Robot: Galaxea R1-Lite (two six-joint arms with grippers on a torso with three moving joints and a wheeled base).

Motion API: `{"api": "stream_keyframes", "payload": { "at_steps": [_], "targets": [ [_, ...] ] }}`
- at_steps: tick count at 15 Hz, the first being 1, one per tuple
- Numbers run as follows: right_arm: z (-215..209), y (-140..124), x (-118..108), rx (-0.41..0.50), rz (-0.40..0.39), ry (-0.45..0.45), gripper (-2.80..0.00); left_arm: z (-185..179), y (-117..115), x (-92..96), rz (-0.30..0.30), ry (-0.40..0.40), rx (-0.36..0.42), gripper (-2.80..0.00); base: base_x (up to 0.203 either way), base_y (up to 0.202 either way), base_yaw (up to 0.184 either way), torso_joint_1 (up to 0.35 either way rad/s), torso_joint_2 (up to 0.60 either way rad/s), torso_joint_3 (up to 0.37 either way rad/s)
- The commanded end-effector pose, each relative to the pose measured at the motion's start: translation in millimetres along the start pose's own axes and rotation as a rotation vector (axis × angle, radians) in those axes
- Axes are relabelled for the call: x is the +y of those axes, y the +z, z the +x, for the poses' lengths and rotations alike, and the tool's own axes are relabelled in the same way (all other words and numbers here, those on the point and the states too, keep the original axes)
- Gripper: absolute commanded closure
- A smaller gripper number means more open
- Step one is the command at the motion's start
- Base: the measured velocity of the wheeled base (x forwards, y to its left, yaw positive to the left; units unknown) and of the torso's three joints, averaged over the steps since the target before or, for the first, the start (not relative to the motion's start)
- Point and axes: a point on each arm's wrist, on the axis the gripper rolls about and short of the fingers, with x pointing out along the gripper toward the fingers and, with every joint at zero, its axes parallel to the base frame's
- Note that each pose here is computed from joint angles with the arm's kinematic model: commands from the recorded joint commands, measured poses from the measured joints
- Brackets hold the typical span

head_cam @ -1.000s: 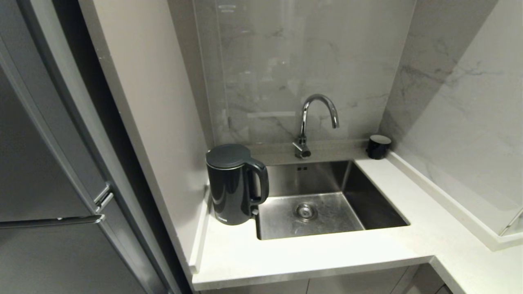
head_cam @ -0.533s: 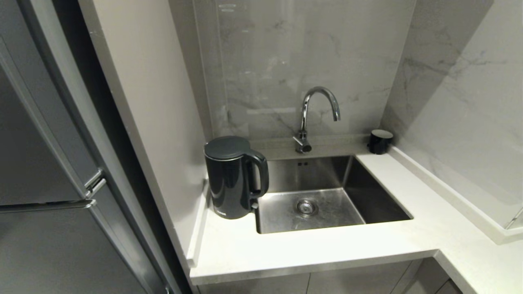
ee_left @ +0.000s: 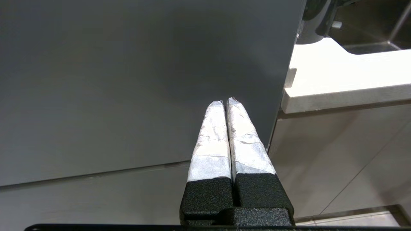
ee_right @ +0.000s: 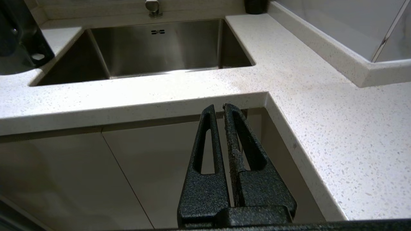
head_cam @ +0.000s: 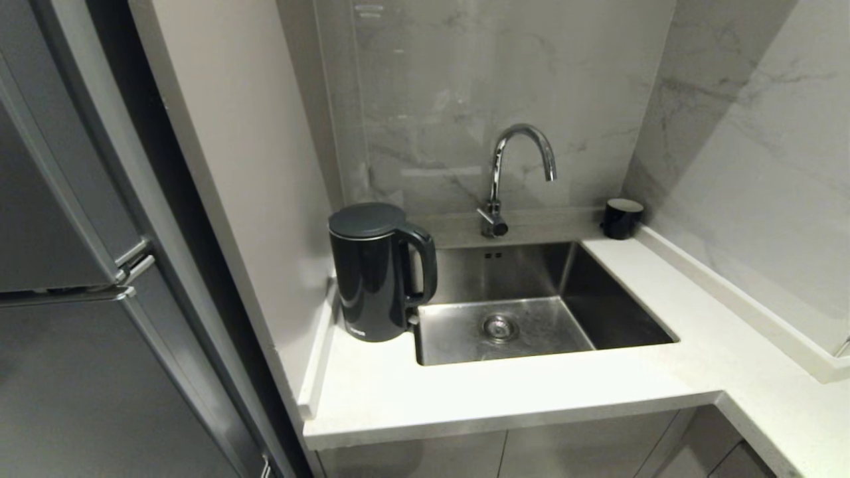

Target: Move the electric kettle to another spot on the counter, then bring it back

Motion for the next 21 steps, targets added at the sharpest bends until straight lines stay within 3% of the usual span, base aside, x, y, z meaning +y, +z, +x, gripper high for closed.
{"api": "stream_keyframes", "payload": {
  "at_steps": [1, 21],
  "targets": [
    [0.1, -0.1, 0.0, 0.002, 0.0, 0.0, 0.0, 0.1, 0.0, 0.0, 0.001, -0.002, 0.002, 0.0, 0.0, 0.0, 0.0, -0.129, 0.36, 0.227],
    [0.1, 0.1, 0.0, 0.001, -0.001, 0.0, 0.0, 0.1, 0.0, 0.0, 0.001, 0.0, 0.002, 0.0, 0.0, 0.0, 0.0, -0.129, 0.48, 0.351]
  ]
}}
